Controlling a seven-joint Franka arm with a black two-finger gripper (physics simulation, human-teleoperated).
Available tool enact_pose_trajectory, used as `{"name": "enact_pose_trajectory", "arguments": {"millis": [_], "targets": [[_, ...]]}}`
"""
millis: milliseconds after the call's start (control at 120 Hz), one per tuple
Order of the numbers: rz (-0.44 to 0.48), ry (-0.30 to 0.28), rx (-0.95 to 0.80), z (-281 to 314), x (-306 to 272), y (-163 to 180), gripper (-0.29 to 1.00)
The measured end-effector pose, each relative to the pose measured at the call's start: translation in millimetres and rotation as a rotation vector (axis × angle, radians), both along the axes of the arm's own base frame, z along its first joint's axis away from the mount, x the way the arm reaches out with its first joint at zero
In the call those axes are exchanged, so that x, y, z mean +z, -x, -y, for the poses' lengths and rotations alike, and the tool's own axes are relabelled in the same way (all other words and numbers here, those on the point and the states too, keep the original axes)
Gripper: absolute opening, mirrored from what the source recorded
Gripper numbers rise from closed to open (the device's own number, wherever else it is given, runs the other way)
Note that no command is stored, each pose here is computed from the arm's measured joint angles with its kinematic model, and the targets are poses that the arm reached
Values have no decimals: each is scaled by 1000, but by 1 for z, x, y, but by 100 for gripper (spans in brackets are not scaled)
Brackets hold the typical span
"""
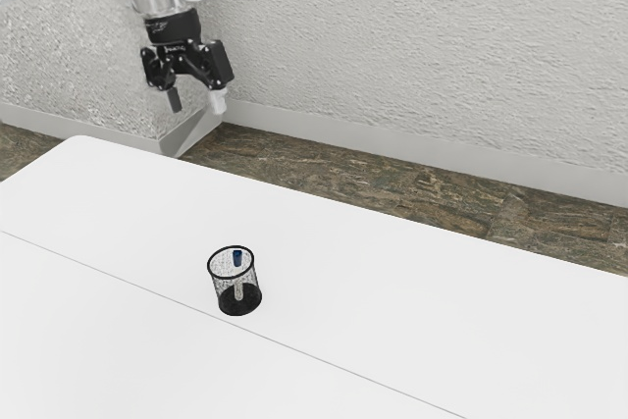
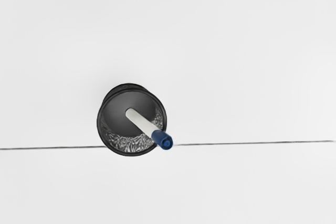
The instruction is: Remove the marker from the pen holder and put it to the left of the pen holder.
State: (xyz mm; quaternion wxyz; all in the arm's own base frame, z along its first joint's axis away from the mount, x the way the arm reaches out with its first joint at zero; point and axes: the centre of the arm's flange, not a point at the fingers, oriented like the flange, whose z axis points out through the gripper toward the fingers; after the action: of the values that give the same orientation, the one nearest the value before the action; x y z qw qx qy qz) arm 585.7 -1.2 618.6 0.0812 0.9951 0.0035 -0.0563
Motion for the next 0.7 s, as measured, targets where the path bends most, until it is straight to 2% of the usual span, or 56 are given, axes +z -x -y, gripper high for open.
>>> {"name": "enact_pose_trajectory", "arguments": {"millis": [117,317,500,700], "targets": [[10,1,8,-4,-10,-7,70],[-176,-36,-12,0,-158,-64,70],[-286,-64,-14,7,-247,-67,69],[-338,-121,6,23,-266,-58,61]]}}
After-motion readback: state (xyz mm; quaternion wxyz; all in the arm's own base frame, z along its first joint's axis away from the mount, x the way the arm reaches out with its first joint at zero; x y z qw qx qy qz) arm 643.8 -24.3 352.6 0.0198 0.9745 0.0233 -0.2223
